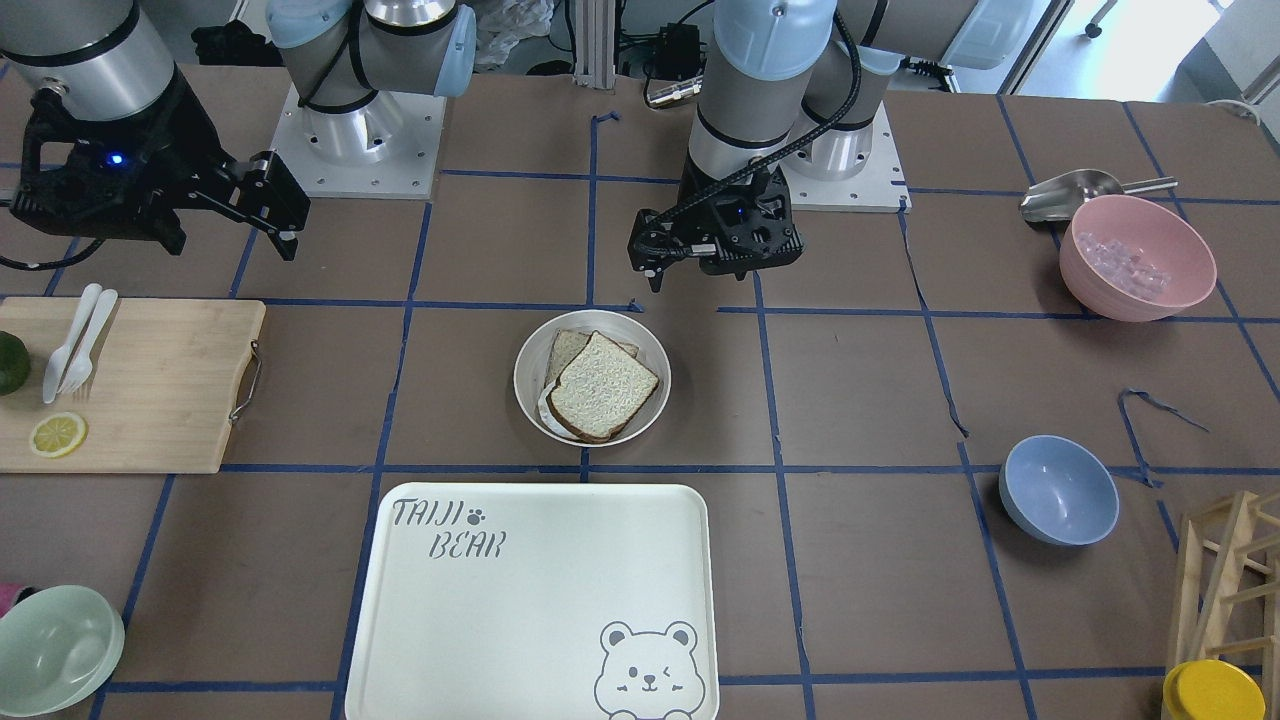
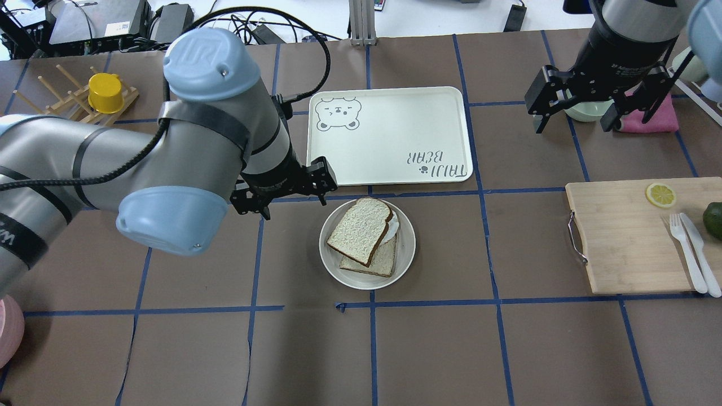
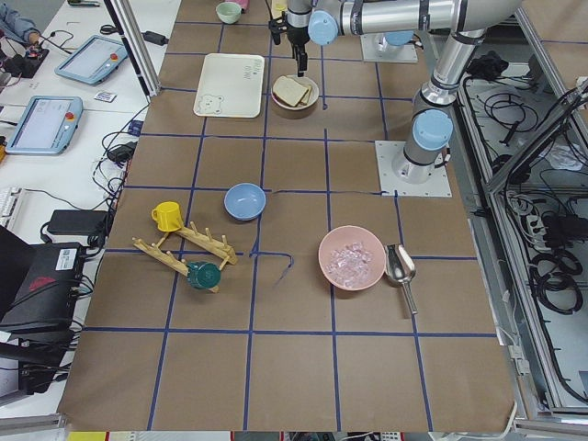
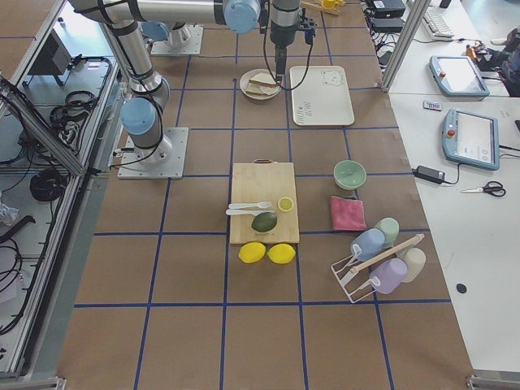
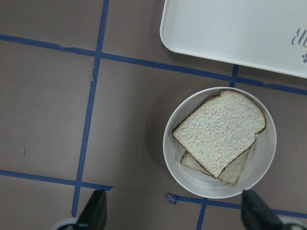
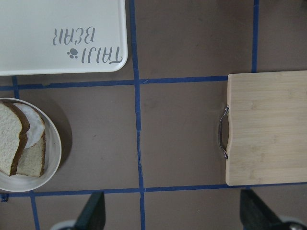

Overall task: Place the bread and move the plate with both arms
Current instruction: 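Raise the right gripper away while the left gripper reaches toward the plate, then grip the rim of the white plate with the left gripper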

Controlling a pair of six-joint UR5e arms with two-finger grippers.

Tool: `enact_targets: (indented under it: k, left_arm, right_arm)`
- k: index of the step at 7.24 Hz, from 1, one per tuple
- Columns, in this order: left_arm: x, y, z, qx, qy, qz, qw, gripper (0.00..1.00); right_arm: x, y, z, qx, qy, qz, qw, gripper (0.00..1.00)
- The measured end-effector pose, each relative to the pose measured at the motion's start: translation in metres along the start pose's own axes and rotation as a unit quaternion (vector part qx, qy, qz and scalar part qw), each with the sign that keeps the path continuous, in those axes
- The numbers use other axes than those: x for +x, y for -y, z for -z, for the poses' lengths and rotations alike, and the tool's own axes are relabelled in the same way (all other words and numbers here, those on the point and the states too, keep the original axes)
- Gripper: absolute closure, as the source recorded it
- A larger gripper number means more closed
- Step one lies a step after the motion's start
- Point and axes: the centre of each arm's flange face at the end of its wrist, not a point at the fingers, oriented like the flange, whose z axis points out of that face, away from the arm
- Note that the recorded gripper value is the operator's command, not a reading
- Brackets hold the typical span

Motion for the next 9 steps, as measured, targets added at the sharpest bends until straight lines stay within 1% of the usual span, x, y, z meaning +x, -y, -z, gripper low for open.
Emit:
enact_targets:
  k: [2,4,5,6,9]
  left_arm:
    - [-0.007,-0.011,-0.044,-0.015,0.010,0.040,0.9991,0.05]
    - [-0.010,-0.015,-0.084,-0.013,0.001,0.078,0.9969,0.06]
    - [-0.010,-0.014,-0.104,-0.015,-0.007,0.090,0.9958,0.06]
    - [-0.009,-0.012,-0.123,-0.022,-0.007,0.101,0.9946,0.06]
    - [-0.007,-0.006,-0.157,-0.031,-0.005,0.131,0.9909,0.06]
  right_arm:
    - [0.000,0.000,-0.004,-0.004,0.000,0.000,1.0000,0.00]
    - [0.000,0.000,-0.005,-0.006,0.001,0.000,1.0000,0.00]
    - [0.000,0.000,-0.005,-0.003,0.001,0.000,1.0000,0.00]
    - [0.000,0.001,-0.005,0.000,0.001,0.000,1.0000,0.00]
    - [0.001,0.002,-0.004,0.004,-0.001,0.000,1.0000,0.00]
